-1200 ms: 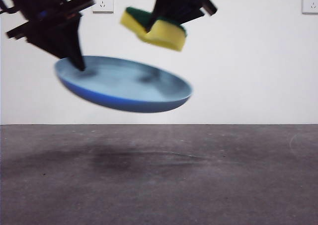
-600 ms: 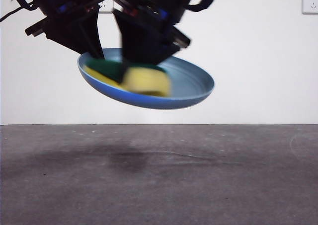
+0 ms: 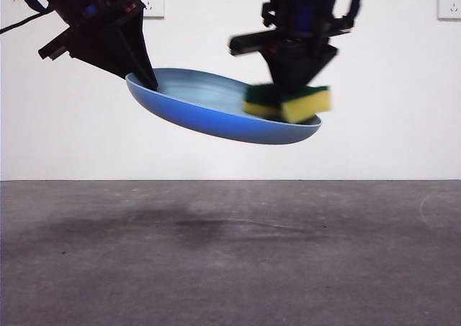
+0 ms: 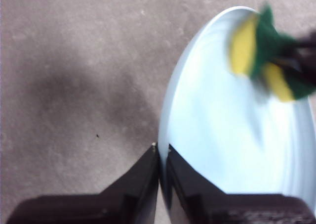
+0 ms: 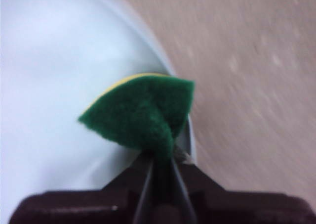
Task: Pick up the plate,pick up the cloth,clean the plate with the cloth
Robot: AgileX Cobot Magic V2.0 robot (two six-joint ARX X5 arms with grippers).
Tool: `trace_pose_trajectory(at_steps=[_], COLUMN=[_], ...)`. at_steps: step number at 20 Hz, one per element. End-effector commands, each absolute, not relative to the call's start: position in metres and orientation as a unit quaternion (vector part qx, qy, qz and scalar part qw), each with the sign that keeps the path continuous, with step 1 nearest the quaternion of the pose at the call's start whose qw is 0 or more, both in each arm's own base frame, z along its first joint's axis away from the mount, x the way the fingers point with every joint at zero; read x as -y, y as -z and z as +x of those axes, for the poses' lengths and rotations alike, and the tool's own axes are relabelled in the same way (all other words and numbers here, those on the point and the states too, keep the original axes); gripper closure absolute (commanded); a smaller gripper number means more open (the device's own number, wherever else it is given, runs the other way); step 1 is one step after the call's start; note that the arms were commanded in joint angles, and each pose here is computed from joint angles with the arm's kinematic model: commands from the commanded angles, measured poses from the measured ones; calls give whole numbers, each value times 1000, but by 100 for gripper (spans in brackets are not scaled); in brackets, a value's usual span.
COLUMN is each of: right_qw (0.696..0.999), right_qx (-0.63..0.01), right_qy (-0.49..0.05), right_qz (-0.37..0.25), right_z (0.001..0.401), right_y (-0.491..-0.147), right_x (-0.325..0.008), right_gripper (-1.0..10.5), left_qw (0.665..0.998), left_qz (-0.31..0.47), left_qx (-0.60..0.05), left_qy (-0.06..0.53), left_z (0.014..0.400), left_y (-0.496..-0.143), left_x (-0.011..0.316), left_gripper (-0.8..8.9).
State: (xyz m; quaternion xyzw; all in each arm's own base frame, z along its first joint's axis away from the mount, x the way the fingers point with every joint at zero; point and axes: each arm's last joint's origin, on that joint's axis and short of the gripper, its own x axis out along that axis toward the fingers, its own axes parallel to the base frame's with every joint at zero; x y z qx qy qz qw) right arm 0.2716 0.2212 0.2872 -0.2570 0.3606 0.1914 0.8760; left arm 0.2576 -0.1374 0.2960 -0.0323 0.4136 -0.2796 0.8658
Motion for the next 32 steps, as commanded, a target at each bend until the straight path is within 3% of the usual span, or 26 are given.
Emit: trace_pose_trajectory(at_steps=[1,5,11,14,17,18,20,26,29,32], right_qw=[879,844,789,766,789,803,832,898,914,924], right_qx=[-352,-357,-440,-495,-505,-489,-446,-328,-284,-259], right_qy=[-261,-390,-418,-384,-255,-202,-148,-185,-224,-231], right_qz=[-187,-87,-100,-146,-242,-273,-295,-228,-184,-159], right_z=[278,273,260,252,252,255,261,275,274,267], right_y=[-286,-289,-278,-270,-266,-267,-271,-293,-310,-326], right_x=[-226,-239,-234,-224,-212,-208,-209,-223,-225,-220], right_gripper=[963,963,963,963,963,963,963,963,963,963], left_qw=[852,861,884,888,884,881,877,875,890,903], left_qz=[-29,-40,-63,-74,-71,-69,-55,-25,12,52], left_qx=[-410,-390,-347,-336,-347,-354,-367,-371,-367,-365], left_qy=[325,324,307,306,305,304,306,309,271,220], left_z=[253,255,264,266,265,264,262,260,262,267], left_y=[-297,-300,-308,-310,-308,-307,-304,-302,-300,-295], left_x=[146,148,145,145,145,144,143,142,140,137], left_gripper=[821,822,822,822,822,822,822,822,822,822])
